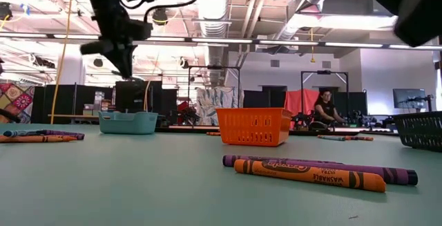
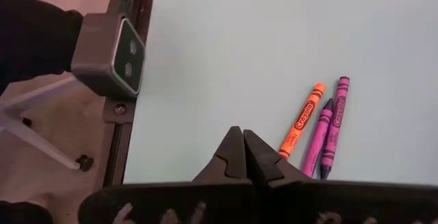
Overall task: Sort crayons
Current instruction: Put the blue crayon into the blue bin, then put the orange crayon into the orange bin
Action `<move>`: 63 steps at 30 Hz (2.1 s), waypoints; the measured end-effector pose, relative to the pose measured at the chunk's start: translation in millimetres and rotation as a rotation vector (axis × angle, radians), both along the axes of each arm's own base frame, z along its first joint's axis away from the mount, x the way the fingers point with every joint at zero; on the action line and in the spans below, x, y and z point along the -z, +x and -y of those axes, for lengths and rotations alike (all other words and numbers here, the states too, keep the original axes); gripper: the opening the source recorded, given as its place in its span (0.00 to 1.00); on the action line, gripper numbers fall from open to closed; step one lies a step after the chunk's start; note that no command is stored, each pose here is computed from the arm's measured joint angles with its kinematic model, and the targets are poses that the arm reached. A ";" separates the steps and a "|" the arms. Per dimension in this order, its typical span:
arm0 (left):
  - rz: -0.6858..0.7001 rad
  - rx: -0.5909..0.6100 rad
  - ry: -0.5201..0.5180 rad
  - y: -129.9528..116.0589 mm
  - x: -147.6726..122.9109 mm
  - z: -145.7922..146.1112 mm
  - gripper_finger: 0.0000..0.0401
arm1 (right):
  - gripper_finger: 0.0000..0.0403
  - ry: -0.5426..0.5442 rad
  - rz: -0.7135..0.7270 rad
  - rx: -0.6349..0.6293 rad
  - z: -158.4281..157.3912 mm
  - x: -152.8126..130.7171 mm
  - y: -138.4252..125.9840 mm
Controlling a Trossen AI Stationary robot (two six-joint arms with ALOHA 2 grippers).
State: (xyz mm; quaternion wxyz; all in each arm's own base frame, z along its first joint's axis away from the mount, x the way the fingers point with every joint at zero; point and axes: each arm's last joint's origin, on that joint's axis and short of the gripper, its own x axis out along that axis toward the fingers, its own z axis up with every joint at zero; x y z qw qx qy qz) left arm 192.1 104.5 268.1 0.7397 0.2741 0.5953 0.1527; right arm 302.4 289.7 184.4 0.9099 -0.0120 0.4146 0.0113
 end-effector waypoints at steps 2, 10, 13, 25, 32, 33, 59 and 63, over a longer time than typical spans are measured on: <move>0.020 -0.017 0.003 -2.5 1.6 -10.0 0.00 | 0.00 0.004 0.004 0.006 1.3 -0.3 1.8; 0.059 -0.076 0.025 -17.1 15.1 -44.8 0.00 | 0.00 0.032 0.023 0.021 0.9 -1.6 4.3; 0.032 -0.125 -0.001 -20.9 23.4 -57.6 0.00 | 0.00 0.040 0.024 0.028 0.7 -1.7 4.2; -0.063 -0.227 -0.020 -9.4 68.8 -99.4 0.01 | 0.00 0.060 0.047 0.057 -0.3 -2.8 4.9; -0.092 -0.281 -0.021 -16.5 77.5 -111.6 0.01 | 0.00 0.064 0.047 0.059 -1.1 -2.8 4.2; -0.090 -0.281 -0.021 -16.5 77.4 -111.8 0.02 | 0.00 0.064 0.047 0.059 -1.1 -2.8 4.2; 0.265 -0.328 0.093 -7.7 10.2 -66.6 0.37 | 0.10 0.113 0.056 0.039 -10.1 -4.4 -0.8; 0.425 -0.244 0.005 -7.3 -10.4 -35.2 0.37 | 0.21 0.102 0.064 0.056 -8.0 -4.4 0.7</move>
